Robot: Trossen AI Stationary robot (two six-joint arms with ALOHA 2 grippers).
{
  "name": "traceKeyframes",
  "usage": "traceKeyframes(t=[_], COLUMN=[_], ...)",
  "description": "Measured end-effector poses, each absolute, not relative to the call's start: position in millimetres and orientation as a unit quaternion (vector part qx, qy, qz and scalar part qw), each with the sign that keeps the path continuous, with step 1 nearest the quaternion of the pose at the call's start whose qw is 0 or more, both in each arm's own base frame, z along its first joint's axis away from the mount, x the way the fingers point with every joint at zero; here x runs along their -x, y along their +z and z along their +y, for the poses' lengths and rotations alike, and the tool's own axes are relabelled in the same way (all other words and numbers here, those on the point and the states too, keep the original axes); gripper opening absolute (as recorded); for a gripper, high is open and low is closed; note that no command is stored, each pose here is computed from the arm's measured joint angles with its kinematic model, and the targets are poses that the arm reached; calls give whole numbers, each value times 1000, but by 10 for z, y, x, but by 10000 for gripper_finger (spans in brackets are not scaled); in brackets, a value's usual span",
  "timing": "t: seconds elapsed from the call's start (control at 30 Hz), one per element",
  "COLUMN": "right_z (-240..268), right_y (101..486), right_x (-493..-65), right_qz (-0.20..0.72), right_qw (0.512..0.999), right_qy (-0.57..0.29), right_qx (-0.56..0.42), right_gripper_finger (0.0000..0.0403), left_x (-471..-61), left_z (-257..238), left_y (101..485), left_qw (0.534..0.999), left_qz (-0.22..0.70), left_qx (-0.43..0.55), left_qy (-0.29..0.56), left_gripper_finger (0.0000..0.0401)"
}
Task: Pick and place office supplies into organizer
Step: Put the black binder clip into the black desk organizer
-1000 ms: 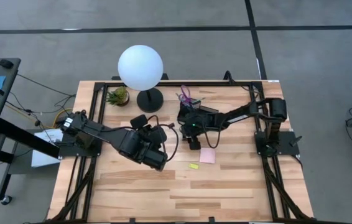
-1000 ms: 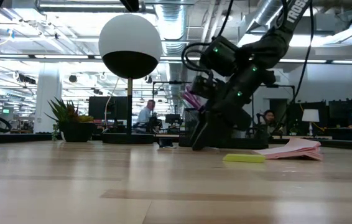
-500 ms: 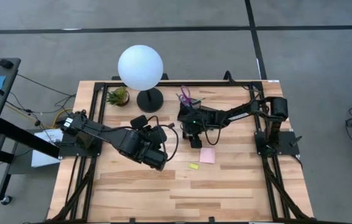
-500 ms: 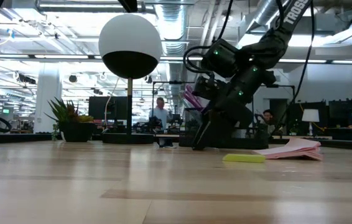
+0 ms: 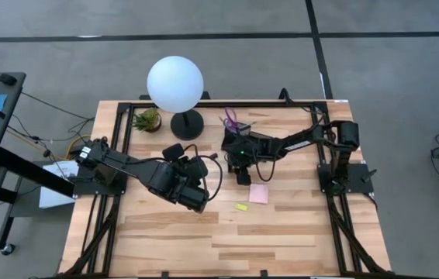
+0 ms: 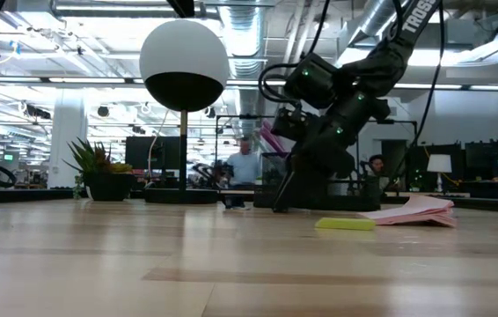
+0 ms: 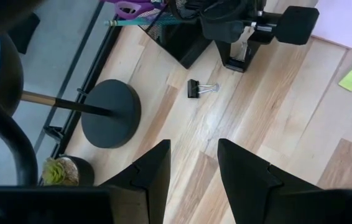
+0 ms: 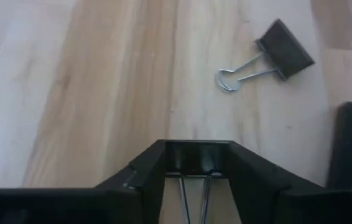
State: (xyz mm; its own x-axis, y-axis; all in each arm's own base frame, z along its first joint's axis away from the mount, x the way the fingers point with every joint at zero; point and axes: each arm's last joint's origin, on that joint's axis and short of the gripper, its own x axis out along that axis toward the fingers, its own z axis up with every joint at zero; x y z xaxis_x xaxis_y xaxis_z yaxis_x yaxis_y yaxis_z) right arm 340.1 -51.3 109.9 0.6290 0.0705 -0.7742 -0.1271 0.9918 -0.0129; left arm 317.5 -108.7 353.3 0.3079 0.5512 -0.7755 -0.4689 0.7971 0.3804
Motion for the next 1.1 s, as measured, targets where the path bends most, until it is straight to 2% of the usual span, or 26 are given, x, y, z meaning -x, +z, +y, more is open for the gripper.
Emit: traceKeyframes(t=[0.1, 0.33, 0.47, 0.6, 0.77, 0.9, 1.0, 1.1], right_z=[-519, -423, -241, -99, -125, -254, -359, -479], right_y=[1100, 1108, 1136, 1206, 1378, 1538, 1698, 1763], right_x=[-3395, -3429, -3482, -3534, -3544, -3488, -3448, -3405], right_qz=[435, 423, 401, 369, 361, 373, 356, 355], right_qw=[899, 905, 915, 928, 929, 912, 909, 905], right_qy=[38, 28, 45, 54, -37, -118, -169, -197], right_qx=[36, 14, 10, 19, 69, 123, 135, 125], right_gripper_finger=[122, 124, 139, 129, 123, 140, 146, 133], left_x=[-3175, -3175, -3176, -3176, -3175, -3174, -3174, -3174], left_z=[-1087, -1087, -1087, -1087, -1087, -1087, -1087, -1087], left_y=[3533, 3534, 3532, 3532, 3533, 3534, 3535, 3535], left_qw=[808, 808, 808, 808, 808, 808, 808, 808], left_qz=[496, 495, 495, 495, 495, 494, 494, 494], left_qx=[-40, -38, -38, -38, -37, -33, -34, -35], left_qy=[317, 318, 318, 318, 318, 320, 319, 319], left_gripper_finger=[129, 129, 129, 129, 129, 129, 129, 129])
